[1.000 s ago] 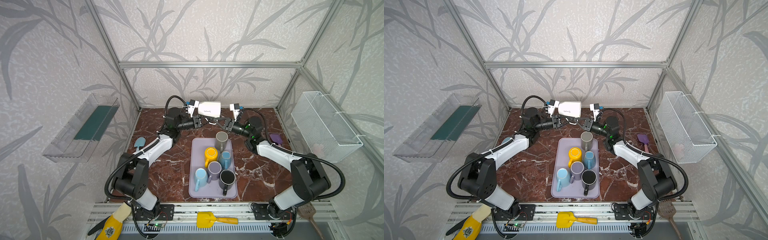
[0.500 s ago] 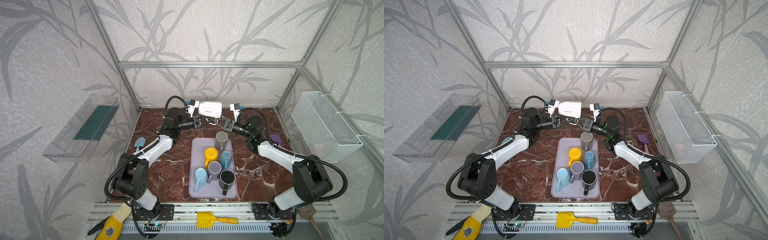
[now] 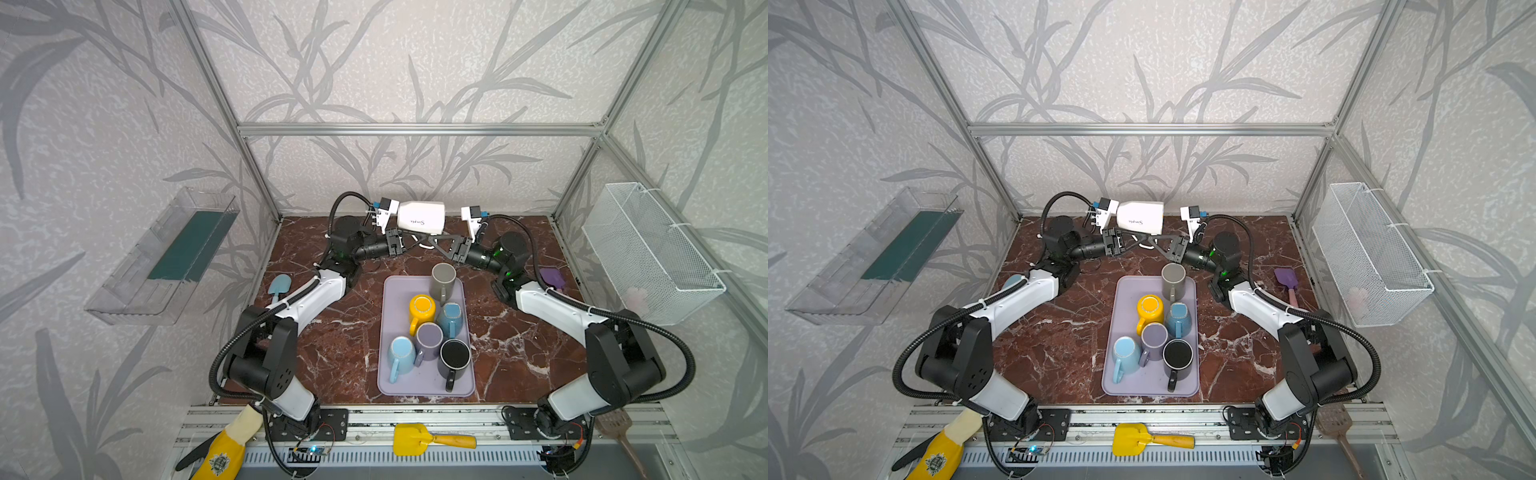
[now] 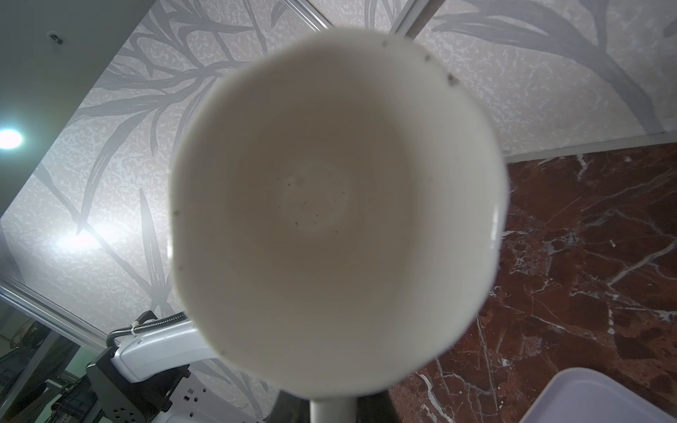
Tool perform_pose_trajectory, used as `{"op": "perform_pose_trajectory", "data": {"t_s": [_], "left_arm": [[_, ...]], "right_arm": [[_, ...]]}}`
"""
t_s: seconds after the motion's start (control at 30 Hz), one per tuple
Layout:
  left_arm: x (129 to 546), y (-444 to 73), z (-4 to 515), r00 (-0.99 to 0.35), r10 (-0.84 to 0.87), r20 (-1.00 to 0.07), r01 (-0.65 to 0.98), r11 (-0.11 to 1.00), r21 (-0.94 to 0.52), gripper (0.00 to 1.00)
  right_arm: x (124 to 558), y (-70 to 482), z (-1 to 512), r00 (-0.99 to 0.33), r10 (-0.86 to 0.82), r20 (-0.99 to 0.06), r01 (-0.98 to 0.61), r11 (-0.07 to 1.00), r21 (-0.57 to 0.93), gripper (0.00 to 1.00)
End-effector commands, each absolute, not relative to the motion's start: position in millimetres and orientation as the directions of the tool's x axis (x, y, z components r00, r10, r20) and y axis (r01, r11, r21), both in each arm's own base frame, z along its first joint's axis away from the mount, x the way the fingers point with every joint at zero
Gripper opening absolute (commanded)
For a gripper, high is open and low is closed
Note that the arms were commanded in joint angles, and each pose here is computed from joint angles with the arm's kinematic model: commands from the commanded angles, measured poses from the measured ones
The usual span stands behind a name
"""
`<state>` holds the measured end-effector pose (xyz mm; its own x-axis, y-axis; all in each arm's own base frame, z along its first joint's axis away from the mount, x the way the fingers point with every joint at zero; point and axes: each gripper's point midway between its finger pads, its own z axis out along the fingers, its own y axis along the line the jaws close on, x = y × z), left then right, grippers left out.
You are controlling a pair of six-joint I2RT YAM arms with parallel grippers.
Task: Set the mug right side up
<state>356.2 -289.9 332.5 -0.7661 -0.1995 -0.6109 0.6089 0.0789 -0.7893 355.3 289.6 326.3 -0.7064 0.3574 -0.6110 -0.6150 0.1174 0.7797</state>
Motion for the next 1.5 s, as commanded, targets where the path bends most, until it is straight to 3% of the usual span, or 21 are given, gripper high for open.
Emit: {"op": "perform_pose_trajectory", "data": {"t_s": [0.0,0.1,0.17,0.4,0.73,0.8,0.87,0.93,1.07,1.27,1.47], "left_arm": [[339.7,-294.8,356.7,-0.685,-0.168,-0.709,0.719,0.006,-0.695,0.13],[345.4,-291.5,352.7,-0.696,-0.176,-0.697,0.706,0.015,-0.708,0.3],[348.9,-289.5,351.3,-0.699,-0.184,-0.691,0.7,0.018,-0.714,0.36],[359.4,-277.2,353.9,-0.697,-0.221,-0.682,0.695,0.025,-0.719,0.37],[365.6,-273.3,355.9,-0.7,-0.237,-0.674,0.69,0.019,-0.723,0.32],[365.2,-274.6,357.2,-0.703,-0.239,-0.67,0.689,0.001,-0.724,0.24],[364.9,-275.1,358.2,-0.705,-0.242,-0.666,0.689,-0.014,-0.725,0.09],[363.8,-275.8,357.4,-0.707,-0.239,-0.665,0.689,-0.024,-0.724,0.03],[358.4,-277.7,358.5,-0.701,-0.235,-0.673,0.699,-0.042,-0.714,0.0],[349.0,-283.4,363.4,-0.69,-0.223,-0.689,0.716,-0.065,-0.695,0.0],[347.2,-286.2,363.7,-0.689,-0.221,-0.691,0.718,-0.07,-0.693,0.0]], "right_arm": [[356.3,283.9,343.8,-0.687,0.378,-0.621,-0.635,0.102,0.765,0.0],[356.1,280.5,341.0,-0.694,0.37,-0.617,-0.627,0.11,0.771,0.0],[355.6,279.1,339.3,-0.699,0.362,-0.617,-0.623,0.117,0.774,0.0],[348.9,280.1,334.9,-0.707,0.312,-0.634,-0.629,0.132,0.766,0.0],[340.7,288.4,333.1,-0.72,0.255,-0.646,-0.637,0.129,0.76,0.0],[338.9,293.0,332.9,-0.721,0.244,-0.649,-0.64,0.124,0.758,0.0],[337.7,296.0,333.1,-0.72,0.238,-0.652,-0.644,0.121,0.755,0.0],[337.4,297.8,332.8,-0.721,0.237,-0.651,-0.644,0.118,0.756,0.0],[339.5,298.1,335.8,-0.715,0.257,-0.65,-0.645,0.116,0.755,0.0],[345.8,297.7,343.3,-0.702,0.299,-0.647,-0.65,0.102,0.753,0.18],[350.1,298.4,341.9,-0.705,0.313,-0.636,-0.64,0.104,0.761,0.23]]}}
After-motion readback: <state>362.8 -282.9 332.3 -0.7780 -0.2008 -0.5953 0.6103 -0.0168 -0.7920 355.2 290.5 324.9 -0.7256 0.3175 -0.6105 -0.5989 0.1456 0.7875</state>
